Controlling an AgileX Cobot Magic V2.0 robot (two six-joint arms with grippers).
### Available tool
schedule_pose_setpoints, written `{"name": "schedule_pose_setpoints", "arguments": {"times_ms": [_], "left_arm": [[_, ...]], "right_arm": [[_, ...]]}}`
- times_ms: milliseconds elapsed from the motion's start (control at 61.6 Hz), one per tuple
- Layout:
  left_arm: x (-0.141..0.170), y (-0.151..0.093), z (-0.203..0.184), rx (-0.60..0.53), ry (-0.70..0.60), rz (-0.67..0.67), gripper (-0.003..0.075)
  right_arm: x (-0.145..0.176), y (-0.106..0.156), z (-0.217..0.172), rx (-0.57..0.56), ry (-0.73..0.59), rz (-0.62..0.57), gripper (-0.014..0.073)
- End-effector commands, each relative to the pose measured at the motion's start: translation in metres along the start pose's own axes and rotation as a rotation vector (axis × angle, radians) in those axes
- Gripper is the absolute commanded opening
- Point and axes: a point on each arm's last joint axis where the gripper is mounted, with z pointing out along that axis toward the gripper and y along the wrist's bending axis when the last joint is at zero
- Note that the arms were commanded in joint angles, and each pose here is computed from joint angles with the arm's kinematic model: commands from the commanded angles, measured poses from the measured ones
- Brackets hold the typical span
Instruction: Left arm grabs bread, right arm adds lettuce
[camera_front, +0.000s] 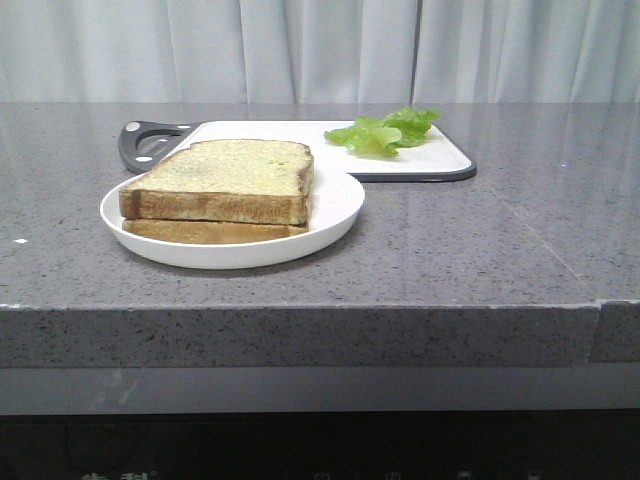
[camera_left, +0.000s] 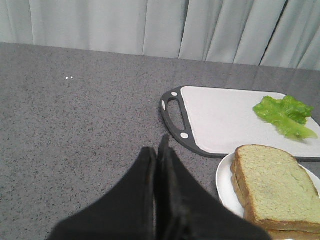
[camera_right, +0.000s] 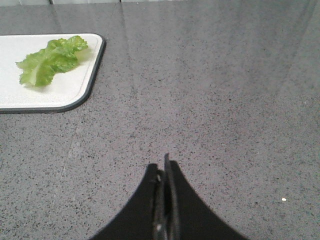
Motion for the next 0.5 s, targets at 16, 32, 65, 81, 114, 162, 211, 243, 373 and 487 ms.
{"name": "schedule_pose_setpoints", "arguments": {"times_ms": [16, 32, 65, 81, 114, 162, 211, 243, 373, 487], "left_arm": [[-0.012, -0.002, 0.006, 0.014, -0.049, -0.022, -0.0015], [-0.011, -0.002, 0.007, 0.013, -0.043, -0.022, -0.0012], [-0.011, -0.001, 0.01, 0.012, -0.035, -0.023, 0.0011], [-0.011, -0.001, 0.011, 0.012, -0.029, -0.023, 0.0024], [-0.01, -0.001, 0.013, 0.01, -0.02, -0.013, 0.0069], [-0.01, -0.001, 0.016, 0.008, -0.007, -0.006, 0.0155], [-0.009, 0.0, 0.021, 0.006, 0.01, 0.007, 0.0274], [-0.008, 0.0, 0.023, 0.005, 0.02, 0.006, 0.0332], [-0.006, -0.002, 0.038, 0.028, 0.089, -0.054, 0.0463], [-0.005, -0.005, 0.053, 0.049, 0.196, -0.084, 0.0456]], "right_arm": [[-0.016, 0.001, 0.002, 0.001, -0.064, -0.012, -0.0109], [-0.015, 0.001, 0.003, 0.001, -0.062, -0.012, -0.0102], [-0.015, 0.001, 0.004, 0.002, -0.054, -0.012, -0.0076], [-0.015, 0.001, 0.005, 0.002, -0.052, -0.012, -0.0061], [-0.015, 0.001, 0.006, 0.003, -0.045, -0.013, -0.0013], [-0.015, 0.001, 0.007, 0.003, -0.042, -0.013, 0.0089], [-0.015, 0.001, 0.008, 0.004, -0.038, -0.013, 0.0198], [-0.015, 0.001, 0.008, 0.004, -0.037, -0.013, 0.0281], [-0.014, 0.001, 0.01, 0.005, -0.026, -0.013, 0.049], [-0.013, 0.001, 0.01, 0.007, -0.011, -0.013, 0.0512]]}}
